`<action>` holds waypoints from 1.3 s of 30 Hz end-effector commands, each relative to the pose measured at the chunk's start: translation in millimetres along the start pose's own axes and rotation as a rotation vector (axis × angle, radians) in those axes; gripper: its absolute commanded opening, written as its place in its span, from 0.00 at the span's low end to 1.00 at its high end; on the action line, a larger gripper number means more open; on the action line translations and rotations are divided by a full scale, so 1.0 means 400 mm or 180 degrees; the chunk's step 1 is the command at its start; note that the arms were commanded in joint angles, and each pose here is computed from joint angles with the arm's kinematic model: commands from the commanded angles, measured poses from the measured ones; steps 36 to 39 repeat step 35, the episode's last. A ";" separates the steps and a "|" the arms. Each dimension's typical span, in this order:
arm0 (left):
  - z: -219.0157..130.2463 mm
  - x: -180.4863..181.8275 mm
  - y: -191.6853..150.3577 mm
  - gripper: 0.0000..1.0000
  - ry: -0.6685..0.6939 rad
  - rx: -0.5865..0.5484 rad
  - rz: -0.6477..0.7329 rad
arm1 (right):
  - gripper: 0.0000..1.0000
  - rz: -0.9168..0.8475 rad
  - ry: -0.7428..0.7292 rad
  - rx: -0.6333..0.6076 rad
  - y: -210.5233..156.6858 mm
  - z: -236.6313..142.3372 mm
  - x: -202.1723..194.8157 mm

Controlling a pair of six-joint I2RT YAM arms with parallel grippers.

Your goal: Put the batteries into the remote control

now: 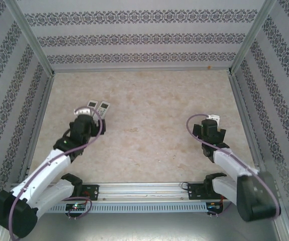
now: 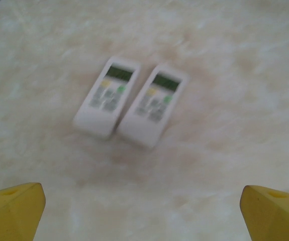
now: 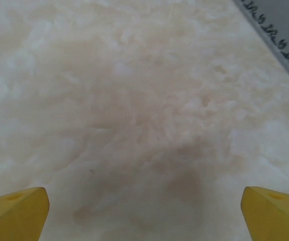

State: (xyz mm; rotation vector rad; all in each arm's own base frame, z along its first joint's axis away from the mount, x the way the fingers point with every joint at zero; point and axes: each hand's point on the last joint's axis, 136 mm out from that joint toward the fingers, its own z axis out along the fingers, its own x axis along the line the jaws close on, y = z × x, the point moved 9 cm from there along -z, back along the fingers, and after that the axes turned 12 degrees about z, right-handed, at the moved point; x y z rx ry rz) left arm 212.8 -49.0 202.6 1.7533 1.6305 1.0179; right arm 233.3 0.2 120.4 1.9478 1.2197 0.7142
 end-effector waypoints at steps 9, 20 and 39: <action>0.125 0.078 -0.055 1.00 0.0614 -0.0829 0.0226 | 0.98 0.0120 0.0600 -0.0949 0.105 0.123 0.054; 0.329 0.107 -0.051 1.00 0.0206 -0.0855 0.0071 | 0.98 0.0067 0.0643 -0.0993 0.125 0.123 0.069; 0.337 0.116 -0.045 1.00 0.0351 -0.0871 0.0022 | 0.98 0.0047 0.0667 -0.0995 0.123 0.121 0.072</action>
